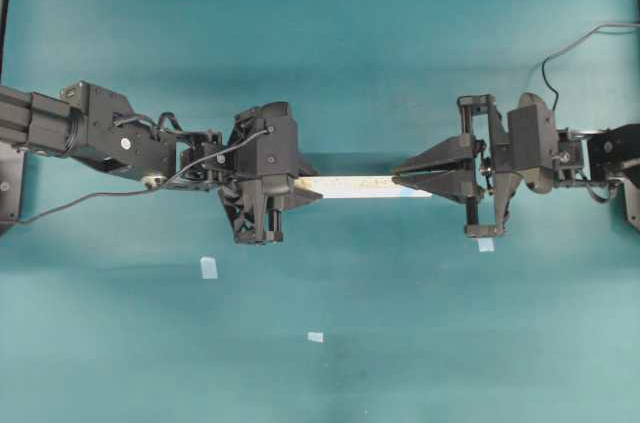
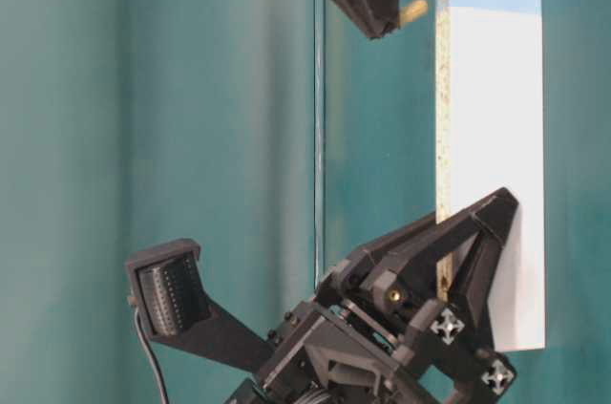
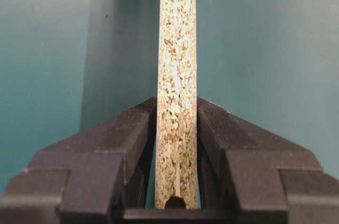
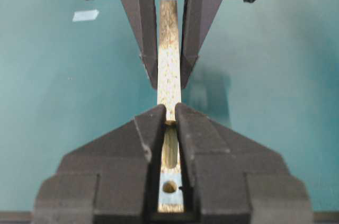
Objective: Insert the rod into the hole on the wooden board.
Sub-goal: 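Press the rod down into the hole with the right gripper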
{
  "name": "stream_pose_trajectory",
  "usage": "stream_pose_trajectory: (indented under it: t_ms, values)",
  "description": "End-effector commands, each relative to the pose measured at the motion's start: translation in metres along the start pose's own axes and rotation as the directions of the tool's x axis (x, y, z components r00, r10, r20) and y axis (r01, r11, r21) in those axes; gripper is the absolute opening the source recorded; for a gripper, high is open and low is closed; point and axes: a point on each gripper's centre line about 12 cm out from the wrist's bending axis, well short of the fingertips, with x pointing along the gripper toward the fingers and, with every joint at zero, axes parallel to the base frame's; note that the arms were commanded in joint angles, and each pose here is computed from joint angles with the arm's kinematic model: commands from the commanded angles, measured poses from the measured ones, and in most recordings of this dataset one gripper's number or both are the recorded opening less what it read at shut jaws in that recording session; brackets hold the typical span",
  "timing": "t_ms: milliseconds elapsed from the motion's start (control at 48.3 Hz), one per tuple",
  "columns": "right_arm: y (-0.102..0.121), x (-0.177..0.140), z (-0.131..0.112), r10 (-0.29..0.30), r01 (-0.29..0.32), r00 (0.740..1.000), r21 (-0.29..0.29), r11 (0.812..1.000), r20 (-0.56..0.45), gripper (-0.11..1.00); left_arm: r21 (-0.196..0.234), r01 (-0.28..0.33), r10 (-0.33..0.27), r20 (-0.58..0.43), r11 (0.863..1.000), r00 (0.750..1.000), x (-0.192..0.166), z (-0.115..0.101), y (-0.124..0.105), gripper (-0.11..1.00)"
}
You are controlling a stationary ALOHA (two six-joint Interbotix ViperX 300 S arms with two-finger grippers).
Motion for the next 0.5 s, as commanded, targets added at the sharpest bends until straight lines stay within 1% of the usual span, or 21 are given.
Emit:
stream_pose_trajectory:
  t_ms: [0, 476]
  values:
    - [0.0006, -0.0019, 0.0021, 0.001, -0.001, 1.000, -0.001, 1.000, 0.011, 0.09, 0.005, 0.002, -0.002, 0.029, 1.000, 1.000, -0.0019, 0.0101, -0.0009, 0.34]
    - [-0.0002, -0.0024, -0.0024, -0.002, 0.002, 1.000, 0.000, 1.000, -0.006, 0.09, 0.004, 0.002, -0.002, 0.029, 1.000, 1.000, -0.0019, 0.0101, -0.0009, 0.34]
